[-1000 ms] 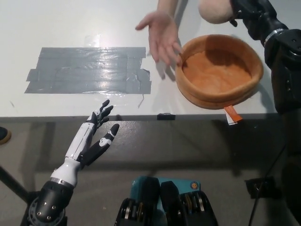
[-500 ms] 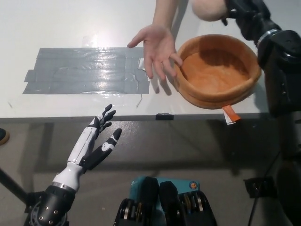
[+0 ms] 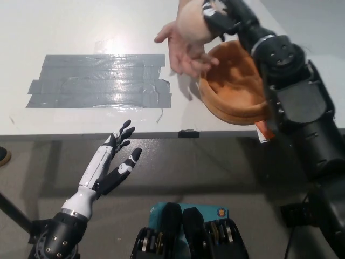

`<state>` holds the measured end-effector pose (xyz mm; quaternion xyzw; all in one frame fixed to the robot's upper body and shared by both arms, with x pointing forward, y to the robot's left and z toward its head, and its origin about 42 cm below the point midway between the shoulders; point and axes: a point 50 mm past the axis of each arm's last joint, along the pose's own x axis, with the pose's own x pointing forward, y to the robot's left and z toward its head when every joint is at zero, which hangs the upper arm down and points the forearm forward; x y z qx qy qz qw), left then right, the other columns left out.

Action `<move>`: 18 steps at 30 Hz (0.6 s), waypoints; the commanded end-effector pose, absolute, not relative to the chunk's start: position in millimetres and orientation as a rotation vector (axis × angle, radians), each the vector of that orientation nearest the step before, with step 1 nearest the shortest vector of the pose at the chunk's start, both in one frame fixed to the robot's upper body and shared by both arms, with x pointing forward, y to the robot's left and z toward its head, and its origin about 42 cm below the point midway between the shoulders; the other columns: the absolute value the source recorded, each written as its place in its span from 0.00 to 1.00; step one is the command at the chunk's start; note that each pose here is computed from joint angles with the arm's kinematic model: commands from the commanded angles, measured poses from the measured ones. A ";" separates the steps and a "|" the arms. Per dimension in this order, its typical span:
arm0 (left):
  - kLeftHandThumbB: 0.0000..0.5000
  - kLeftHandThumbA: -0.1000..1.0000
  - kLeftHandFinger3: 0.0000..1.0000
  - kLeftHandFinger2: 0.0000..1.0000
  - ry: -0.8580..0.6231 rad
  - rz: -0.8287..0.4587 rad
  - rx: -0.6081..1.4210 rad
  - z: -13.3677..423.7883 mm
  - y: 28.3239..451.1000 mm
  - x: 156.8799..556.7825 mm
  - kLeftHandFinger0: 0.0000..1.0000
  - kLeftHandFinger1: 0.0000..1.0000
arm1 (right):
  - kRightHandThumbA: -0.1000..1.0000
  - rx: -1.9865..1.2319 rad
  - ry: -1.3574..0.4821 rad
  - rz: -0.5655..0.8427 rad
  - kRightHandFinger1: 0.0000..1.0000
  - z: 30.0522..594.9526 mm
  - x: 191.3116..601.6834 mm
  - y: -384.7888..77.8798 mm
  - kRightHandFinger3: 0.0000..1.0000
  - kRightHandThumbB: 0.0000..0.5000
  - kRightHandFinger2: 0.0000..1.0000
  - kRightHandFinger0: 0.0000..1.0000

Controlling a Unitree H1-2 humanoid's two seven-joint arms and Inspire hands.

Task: An emotional support dumpling is kept in a soft plate infront in the middle of the desk infront of the robot. The robot extends its right arm to pick up the dumpling and hands it to a person

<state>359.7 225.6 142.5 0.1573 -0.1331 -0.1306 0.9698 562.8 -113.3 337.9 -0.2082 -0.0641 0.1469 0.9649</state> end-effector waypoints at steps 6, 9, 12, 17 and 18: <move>0.22 0.71 0.98 0.94 -0.325 -0.269 0.321 158.0 222.4 364.5 0.97 0.98 | 0.00 -0.578 -0.336 0.266 0.54 376.2 566.0 -81.1 0.92 0.33 0.87 0.04; 0.23 0.72 0.98 0.94 -0.325 -0.270 0.326 158.4 222.5 365.1 0.97 0.98 | 0.00 -0.607 -0.319 0.264 0.55 371.2 566.6 -78.5 0.92 0.31 0.88 0.05; 0.24 0.72 0.98 0.93 -0.334 -0.267 0.329 159.5 223.2 365.4 0.97 0.98 | 0.00 -0.663 -0.311 0.268 0.60 364.2 567.9 -76.3 0.98 0.33 0.95 0.09; 0.23 0.72 0.97 0.92 -0.340 -0.272 0.329 160.1 222.5 366.4 0.96 0.96 | 0.50 -0.824 -0.204 0.335 1.00 349.6 573.1 -85.1 1.00 0.75 1.00 1.00; 0.23 0.72 0.97 0.92 -0.341 -0.272 0.329 160.1 222.4 366.4 0.96 0.96 | 0.60 -0.861 -0.195 0.343 1.00 348.7 573.5 -85.9 1.00 0.84 1.00 1.00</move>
